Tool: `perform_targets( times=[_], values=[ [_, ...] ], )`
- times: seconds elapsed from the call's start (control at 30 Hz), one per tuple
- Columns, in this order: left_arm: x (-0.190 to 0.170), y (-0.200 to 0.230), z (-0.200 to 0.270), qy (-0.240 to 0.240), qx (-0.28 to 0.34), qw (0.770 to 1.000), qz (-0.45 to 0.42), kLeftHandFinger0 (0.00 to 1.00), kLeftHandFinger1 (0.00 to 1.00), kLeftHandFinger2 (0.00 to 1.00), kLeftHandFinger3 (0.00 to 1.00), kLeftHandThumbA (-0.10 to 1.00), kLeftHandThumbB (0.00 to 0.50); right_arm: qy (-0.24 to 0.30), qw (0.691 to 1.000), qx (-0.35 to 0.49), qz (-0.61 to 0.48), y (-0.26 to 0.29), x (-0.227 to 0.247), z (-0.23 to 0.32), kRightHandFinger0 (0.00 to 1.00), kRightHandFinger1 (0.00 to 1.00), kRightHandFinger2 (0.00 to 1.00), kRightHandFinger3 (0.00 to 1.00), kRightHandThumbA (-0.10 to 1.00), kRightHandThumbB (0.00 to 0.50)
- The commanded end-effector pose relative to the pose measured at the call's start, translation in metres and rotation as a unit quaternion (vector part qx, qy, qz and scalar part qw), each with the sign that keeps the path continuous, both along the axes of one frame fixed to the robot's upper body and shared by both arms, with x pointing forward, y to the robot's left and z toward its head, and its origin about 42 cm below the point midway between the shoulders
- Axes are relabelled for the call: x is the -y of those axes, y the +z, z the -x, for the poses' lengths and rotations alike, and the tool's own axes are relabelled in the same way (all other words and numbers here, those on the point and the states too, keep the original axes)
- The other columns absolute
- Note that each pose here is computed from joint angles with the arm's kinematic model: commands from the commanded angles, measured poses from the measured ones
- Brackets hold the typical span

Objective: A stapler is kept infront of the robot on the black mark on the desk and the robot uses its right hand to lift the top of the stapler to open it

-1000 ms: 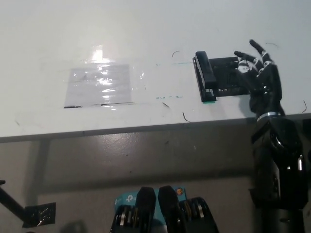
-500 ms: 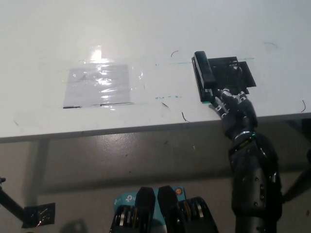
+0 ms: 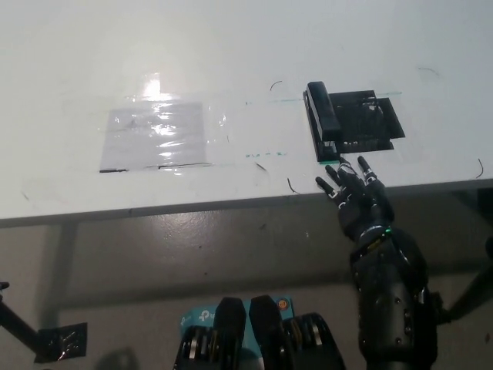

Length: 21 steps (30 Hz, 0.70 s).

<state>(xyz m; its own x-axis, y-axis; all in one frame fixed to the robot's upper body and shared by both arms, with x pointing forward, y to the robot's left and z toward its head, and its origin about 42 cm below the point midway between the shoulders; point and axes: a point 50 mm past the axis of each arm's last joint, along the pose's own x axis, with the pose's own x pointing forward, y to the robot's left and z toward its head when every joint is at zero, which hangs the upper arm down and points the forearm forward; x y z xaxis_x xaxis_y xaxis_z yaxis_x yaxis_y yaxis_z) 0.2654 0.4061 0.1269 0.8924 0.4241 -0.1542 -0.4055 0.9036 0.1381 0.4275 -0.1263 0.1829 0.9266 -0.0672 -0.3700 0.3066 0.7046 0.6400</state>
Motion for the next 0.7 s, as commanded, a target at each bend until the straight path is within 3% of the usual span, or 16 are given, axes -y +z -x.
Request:
perform_targets(
  times=[0.0, 0.1, 0.13, 0.4, 0.53, 0.67],
  values=[
    [-0.006, 0.02, -0.004, 0.0, 0.028, 0.999, -0.016, 0.2, 0.21, 0.45, 0.73, 0.46, 0.0, 0.013, 1.0, -0.004, 0.015, 0.01, -0.014, -0.005, 0.6, 0.71, 0.84, 0.98, 0.24, 0.0],
    [-0.006, 0.02, -0.005, -0.005, 0.031, 0.999, -0.017, 0.21, 0.22, 0.46, 0.74, 0.47, 0.0, 0.02, 1.0, -0.009, 0.014, 0.007, -0.017, -0.007, 0.61, 0.71, 0.86, 0.99, 0.24, 0.0],
    [-0.006, 0.02, -0.005, -0.004, 0.031, 0.999, -0.018, 0.19, 0.21, 0.45, 0.73, 0.47, 0.0, 0.021, 1.0, -0.011, 0.016, 0.007, -0.019, -0.009, 0.56, 0.66, 0.8, 0.95, 0.23, 0.0],
    [-0.007, 0.02, -0.005, -0.007, 0.032, 0.999, -0.02, 0.2, 0.22, 0.47, 0.73, 0.49, 0.0, 0.046, 0.999, 0.015, 0.019, 0.029, -0.031, -0.033, 0.55, 0.64, 0.76, 0.96, 0.25, 0.0],
    [-0.004, 0.016, 0.0, -0.003, 0.025, 1.0, -0.018, 0.21, 0.23, 0.46, 0.69, 0.48, 0.0, 0.054, 0.997, 0.041, 0.048, 0.048, -0.029, -0.048, 0.47, 0.59, 0.72, 0.93, 0.27, 0.0],
    [-0.004, 0.015, 0.002, -0.001, 0.024, 1.0, -0.016, 0.21, 0.22, 0.45, 0.69, 0.47, 0.0, 0.056, 0.995, 0.06, 0.052, 0.069, -0.028, -0.06, 0.49, 0.6, 0.73, 0.94, 0.29, 0.0]
  ],
)
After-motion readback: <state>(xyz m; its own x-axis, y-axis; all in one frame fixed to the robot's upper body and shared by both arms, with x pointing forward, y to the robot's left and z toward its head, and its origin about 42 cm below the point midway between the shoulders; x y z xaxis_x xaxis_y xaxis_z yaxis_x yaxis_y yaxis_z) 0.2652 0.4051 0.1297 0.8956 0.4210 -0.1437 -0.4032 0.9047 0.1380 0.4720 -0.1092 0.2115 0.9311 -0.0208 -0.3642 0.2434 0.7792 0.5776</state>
